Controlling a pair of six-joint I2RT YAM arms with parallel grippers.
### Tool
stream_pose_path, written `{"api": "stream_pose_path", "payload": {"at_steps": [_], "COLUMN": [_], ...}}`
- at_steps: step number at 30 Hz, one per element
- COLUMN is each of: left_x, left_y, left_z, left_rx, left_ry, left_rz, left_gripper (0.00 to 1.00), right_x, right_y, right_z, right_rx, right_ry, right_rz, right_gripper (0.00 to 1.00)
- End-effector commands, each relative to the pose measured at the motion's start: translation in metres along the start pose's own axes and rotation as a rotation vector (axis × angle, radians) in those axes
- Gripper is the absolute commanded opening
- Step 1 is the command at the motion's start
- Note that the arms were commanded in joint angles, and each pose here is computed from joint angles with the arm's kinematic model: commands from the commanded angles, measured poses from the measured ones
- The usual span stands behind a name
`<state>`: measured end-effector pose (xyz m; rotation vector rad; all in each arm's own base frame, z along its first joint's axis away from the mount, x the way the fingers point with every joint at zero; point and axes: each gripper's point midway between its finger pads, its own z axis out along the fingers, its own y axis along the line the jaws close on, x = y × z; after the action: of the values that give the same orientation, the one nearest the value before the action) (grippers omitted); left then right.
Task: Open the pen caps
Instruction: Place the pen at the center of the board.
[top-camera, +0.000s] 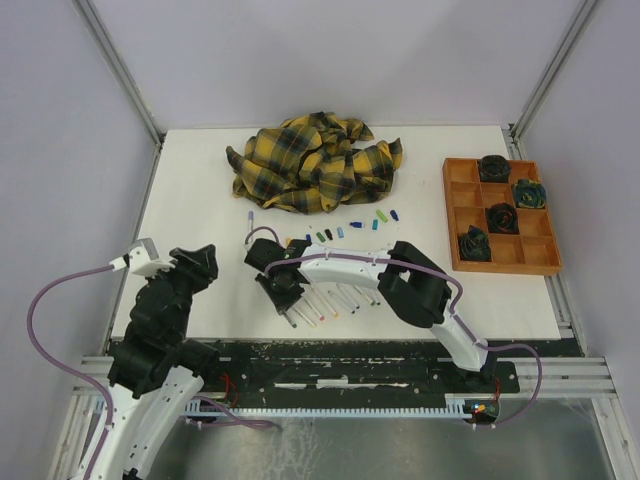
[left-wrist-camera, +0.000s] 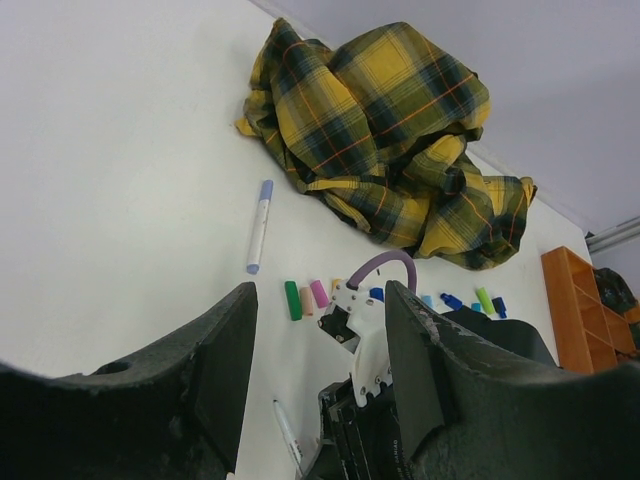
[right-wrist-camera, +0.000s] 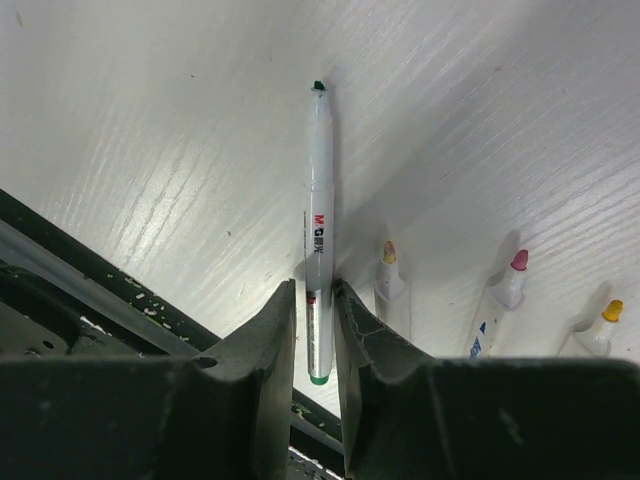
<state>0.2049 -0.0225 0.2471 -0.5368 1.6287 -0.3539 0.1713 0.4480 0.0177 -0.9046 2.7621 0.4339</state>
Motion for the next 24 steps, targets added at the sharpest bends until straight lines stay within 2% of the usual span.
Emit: {"api": "stream_pose_path", "payload": {"at_steps": [1, 9, 17, 22, 24], "left_x": [-0.004, -0.001, 0.007, 0.019, 0.027], "left_y": [-0.002, -0.007, -0.011, -0.020, -0.027], "left_z": [0.002, 0.002, 0.007, 0.016, 0.024], "left_rx": [0.006, 0.029, 0.047, 0.084, 0.114], "left_ry": [-0.019, -0.006, 0.018, 0.055, 0.074], "left_rz": [-0.019, -0.020, -0.016, -0.007, -0.004], "left_gripper": [0.60, 0.60, 0.61, 0.67, 0.73], "right_x": [-0.014, -0.031, -0.053, -0.068, -0.068], "right_y": [0.009, 0.018, 0.020, -0.004, -0.009], "right_z": [-0.015, -0.048, -0.108, -0.155, -0.174], "right_rx": [-0.017, -0.055, -0.126, -0.182, -0.279], "right_ry": [-0.039, -0.117, -0.236, -0.321, -0.335], "right_rz": [-0.026, -0.062, -0.115, -0.143, -0.238], "right_gripper": [0.28, 0.29, 0.28, 0.28, 0.28]}}
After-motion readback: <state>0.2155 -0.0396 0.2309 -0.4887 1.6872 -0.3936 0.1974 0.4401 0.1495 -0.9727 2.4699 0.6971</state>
